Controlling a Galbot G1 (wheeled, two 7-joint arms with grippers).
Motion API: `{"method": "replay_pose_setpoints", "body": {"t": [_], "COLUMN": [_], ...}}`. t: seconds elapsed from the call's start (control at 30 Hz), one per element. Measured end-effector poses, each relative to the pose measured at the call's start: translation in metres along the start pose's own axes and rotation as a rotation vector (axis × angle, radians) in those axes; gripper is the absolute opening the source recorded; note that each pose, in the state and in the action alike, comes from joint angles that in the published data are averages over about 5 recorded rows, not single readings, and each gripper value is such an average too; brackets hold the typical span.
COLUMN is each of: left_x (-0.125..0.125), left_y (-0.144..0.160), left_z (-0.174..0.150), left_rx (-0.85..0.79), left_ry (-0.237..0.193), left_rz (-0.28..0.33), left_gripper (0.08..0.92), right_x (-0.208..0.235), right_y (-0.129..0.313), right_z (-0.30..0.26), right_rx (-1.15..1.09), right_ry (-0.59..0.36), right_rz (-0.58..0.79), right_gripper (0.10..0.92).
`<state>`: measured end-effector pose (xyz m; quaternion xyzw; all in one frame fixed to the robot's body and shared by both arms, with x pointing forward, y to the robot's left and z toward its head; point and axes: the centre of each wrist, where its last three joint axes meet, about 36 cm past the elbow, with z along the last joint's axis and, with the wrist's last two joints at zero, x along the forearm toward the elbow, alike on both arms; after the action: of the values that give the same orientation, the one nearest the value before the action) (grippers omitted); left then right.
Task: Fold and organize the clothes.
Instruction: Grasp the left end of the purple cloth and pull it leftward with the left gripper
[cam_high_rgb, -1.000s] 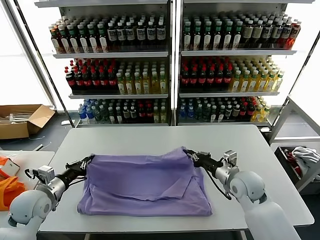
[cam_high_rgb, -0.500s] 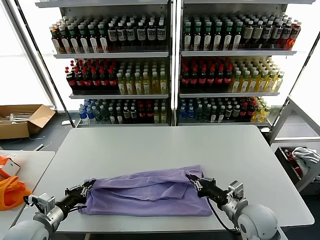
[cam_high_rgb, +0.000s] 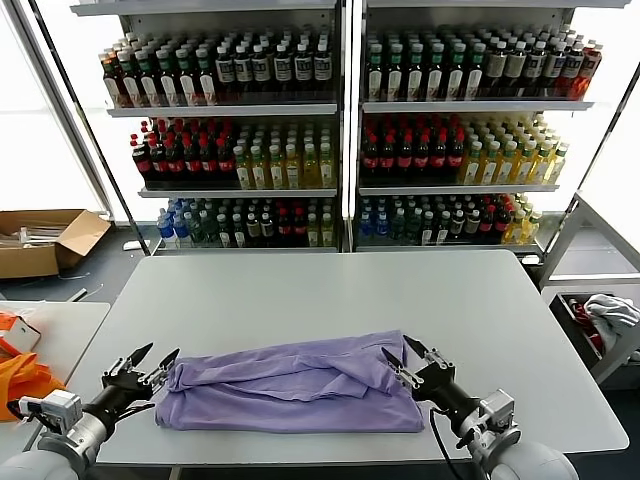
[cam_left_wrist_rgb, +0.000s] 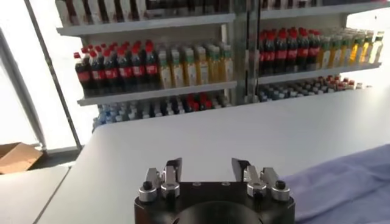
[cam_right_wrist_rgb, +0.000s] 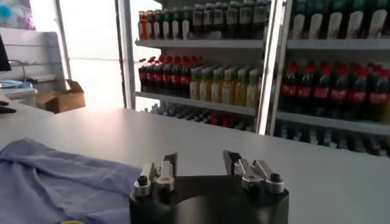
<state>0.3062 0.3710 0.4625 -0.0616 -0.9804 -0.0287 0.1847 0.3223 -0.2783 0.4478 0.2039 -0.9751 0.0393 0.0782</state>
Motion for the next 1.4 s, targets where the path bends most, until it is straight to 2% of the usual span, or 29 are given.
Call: {"method": "replay_pose_setpoints", "body": {"t": [0.17, 0.27, 0.53, 0.8, 0.97, 1.4], "left_x": [0.002, 0.0, -0.016, -0.03, -0.034, -0.04], "left_y": [-0.02, -0.035, -0.069, -0.08, -0.085, -0.104], "left_z": [0.014, 0.024, 0.053, 0.078, 0.09, 0.097], "left_rx": [0.064, 0.091, 0.124, 0.135, 0.145, 0.173], "left_ry": [-0.022, -0.027, 0.01, 0.071, 0.098, 0.101], "left_rz": [-0.077, -0.114, -0.18, -0.242, -0.26, -0.236], "left_gripper": [0.762, 0.811, 0.823, 0.821, 0.747, 0.375], "right_x": [0.013, 0.021, 0.044, 0.055, 0.057, 0.064], "right_y": [-0.004, -0.007, -0.015, -0.02, -0.02, -0.024], "right_z": [0.009, 0.016, 0.027, 0.032, 0.031, 0.028], "right_rx": [0.003, 0.005, 0.013, 0.011, 0.004, 0.006], "right_ry": [-0.056, -0.075, -0.099, -0.108, -0.12, -0.134], "right_rz": [0.082, 0.119, 0.184, 0.21, 0.211, 0.22], "right_gripper": [0.772, 0.813, 0.823, 0.823, 0.823, 0.823]}}
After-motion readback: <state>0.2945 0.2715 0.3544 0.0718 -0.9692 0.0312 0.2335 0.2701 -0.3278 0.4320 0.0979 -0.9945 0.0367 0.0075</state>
